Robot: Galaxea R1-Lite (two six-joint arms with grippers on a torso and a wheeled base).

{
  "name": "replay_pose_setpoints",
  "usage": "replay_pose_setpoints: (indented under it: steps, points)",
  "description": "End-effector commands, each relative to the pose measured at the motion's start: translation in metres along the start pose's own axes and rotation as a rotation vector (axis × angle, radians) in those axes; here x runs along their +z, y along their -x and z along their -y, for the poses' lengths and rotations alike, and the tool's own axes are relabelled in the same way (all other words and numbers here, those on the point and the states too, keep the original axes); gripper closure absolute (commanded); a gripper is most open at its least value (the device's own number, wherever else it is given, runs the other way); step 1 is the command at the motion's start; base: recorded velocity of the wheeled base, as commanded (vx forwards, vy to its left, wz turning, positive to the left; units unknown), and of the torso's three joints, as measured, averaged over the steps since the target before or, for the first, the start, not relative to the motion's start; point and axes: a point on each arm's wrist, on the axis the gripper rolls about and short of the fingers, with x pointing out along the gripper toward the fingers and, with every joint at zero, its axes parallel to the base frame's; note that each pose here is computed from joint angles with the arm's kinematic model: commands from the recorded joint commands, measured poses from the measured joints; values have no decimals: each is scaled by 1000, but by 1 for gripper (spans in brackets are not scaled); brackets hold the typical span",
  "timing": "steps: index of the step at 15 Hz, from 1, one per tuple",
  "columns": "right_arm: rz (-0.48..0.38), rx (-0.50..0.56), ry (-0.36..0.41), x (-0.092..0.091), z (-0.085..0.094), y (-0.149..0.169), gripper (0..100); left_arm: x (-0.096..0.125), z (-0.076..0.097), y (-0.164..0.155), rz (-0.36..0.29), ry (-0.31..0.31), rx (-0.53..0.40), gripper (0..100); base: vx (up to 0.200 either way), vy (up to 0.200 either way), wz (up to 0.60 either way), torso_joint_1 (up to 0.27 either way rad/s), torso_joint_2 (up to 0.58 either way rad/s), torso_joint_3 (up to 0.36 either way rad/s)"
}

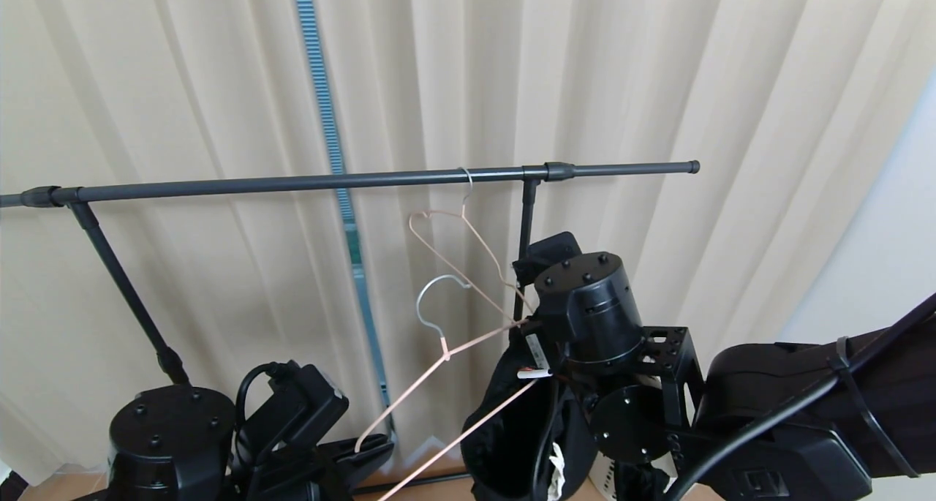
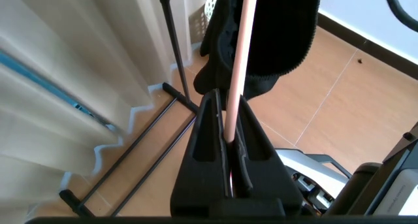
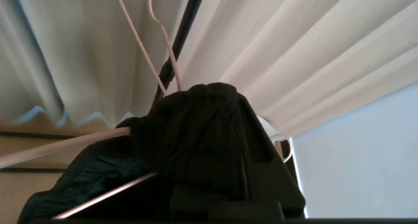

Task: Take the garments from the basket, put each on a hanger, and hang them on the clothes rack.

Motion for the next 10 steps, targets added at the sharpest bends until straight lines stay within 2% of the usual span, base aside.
replay_pose_setpoints:
  steps: [1,10]
  points:
    - [13,27,-6,1,-6,7,100,0,0,1,3,-1,-1,100,0,0,0,0,0,0]
    - [75,124,-90,15,-15,41,100,0,1,3,9,-3,-1,100,0,0,0,0,0,0]
